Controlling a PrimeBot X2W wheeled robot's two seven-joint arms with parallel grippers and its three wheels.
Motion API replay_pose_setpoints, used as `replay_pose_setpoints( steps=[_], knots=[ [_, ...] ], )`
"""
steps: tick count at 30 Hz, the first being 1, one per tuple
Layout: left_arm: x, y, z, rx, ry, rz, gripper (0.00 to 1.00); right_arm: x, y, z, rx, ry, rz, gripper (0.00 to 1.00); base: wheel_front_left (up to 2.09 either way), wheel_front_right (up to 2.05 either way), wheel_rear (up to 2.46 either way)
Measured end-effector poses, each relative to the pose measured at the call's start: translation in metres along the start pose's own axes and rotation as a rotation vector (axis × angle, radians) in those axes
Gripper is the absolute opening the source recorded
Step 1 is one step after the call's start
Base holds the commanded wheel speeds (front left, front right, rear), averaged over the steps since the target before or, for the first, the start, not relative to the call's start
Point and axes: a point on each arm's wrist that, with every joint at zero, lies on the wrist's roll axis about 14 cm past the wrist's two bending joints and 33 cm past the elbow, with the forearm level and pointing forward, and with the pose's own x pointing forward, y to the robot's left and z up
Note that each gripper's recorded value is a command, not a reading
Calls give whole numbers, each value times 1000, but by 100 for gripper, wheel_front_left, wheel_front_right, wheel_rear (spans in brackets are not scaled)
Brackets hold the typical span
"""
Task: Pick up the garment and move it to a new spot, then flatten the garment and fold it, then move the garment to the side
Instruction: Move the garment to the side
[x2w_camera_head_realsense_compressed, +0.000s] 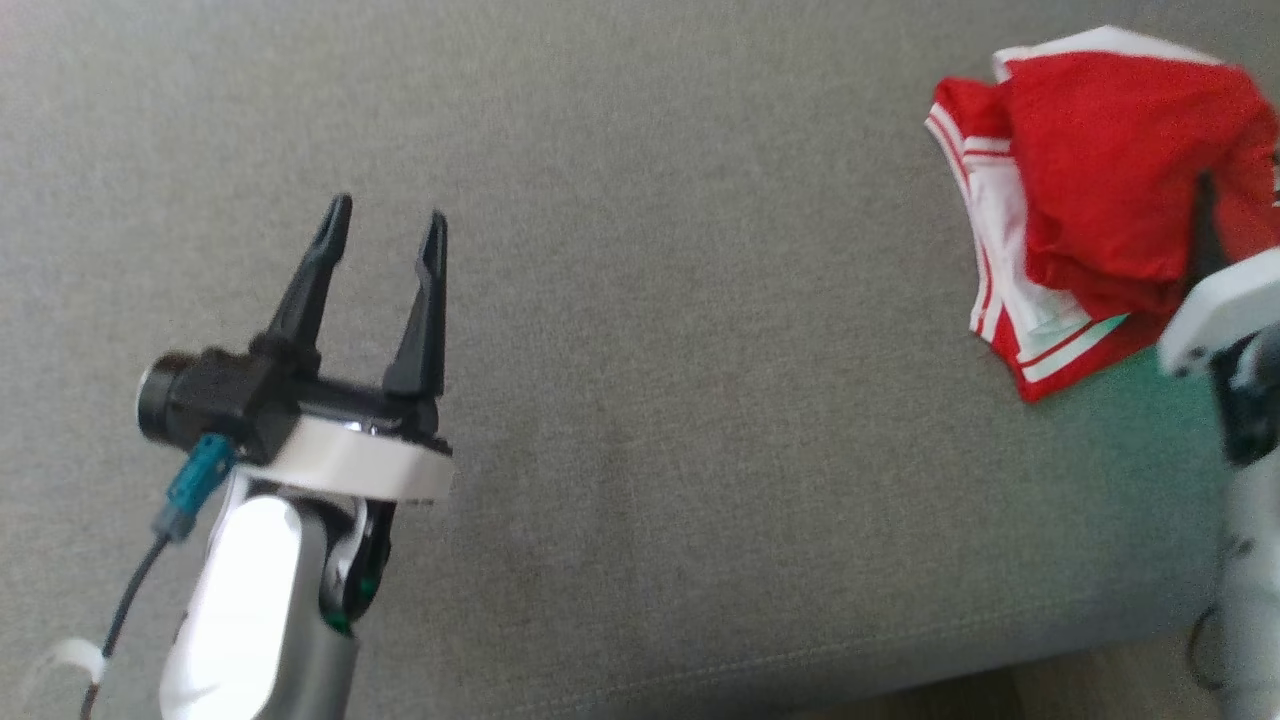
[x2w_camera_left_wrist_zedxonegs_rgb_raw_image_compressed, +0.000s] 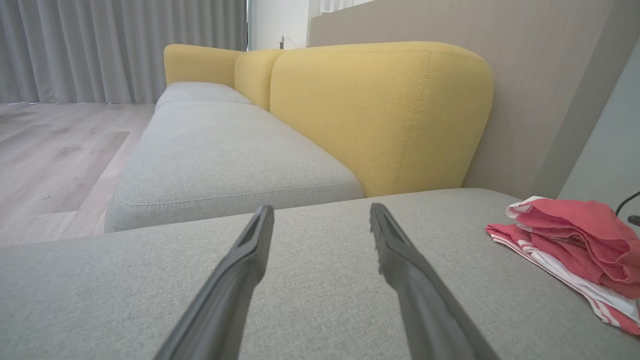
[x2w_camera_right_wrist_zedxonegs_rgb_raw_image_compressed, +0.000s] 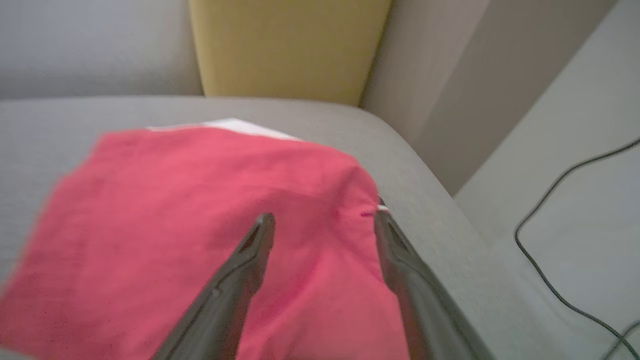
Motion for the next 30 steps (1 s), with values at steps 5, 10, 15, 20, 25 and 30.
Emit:
replay_pose_setpoints(
  steps=[5,10,15,20,25,30],
  knots=[
    [-19,0,7,16,8,25,100,-35,28,28,78,-167,59,100,0,0,0],
    [-37,9,15,44,8,70,100,-71,54,51,141,-282,136,100,0,0,0],
    [-57,22,22,67,9,127,100,-97,93,71,180,-365,261,100,0,0,0],
    [-81,39,27,81,12,208,100,-118,136,85,198,-414,399,100,0,0,0],
    [-105,53,38,104,-2,278,100,-136,166,95,229,-462,505,100,0,0,0],
    [-124,55,41,115,1,306,100,-146,173,86,227,-449,529,100,0,0,0]
  ],
)
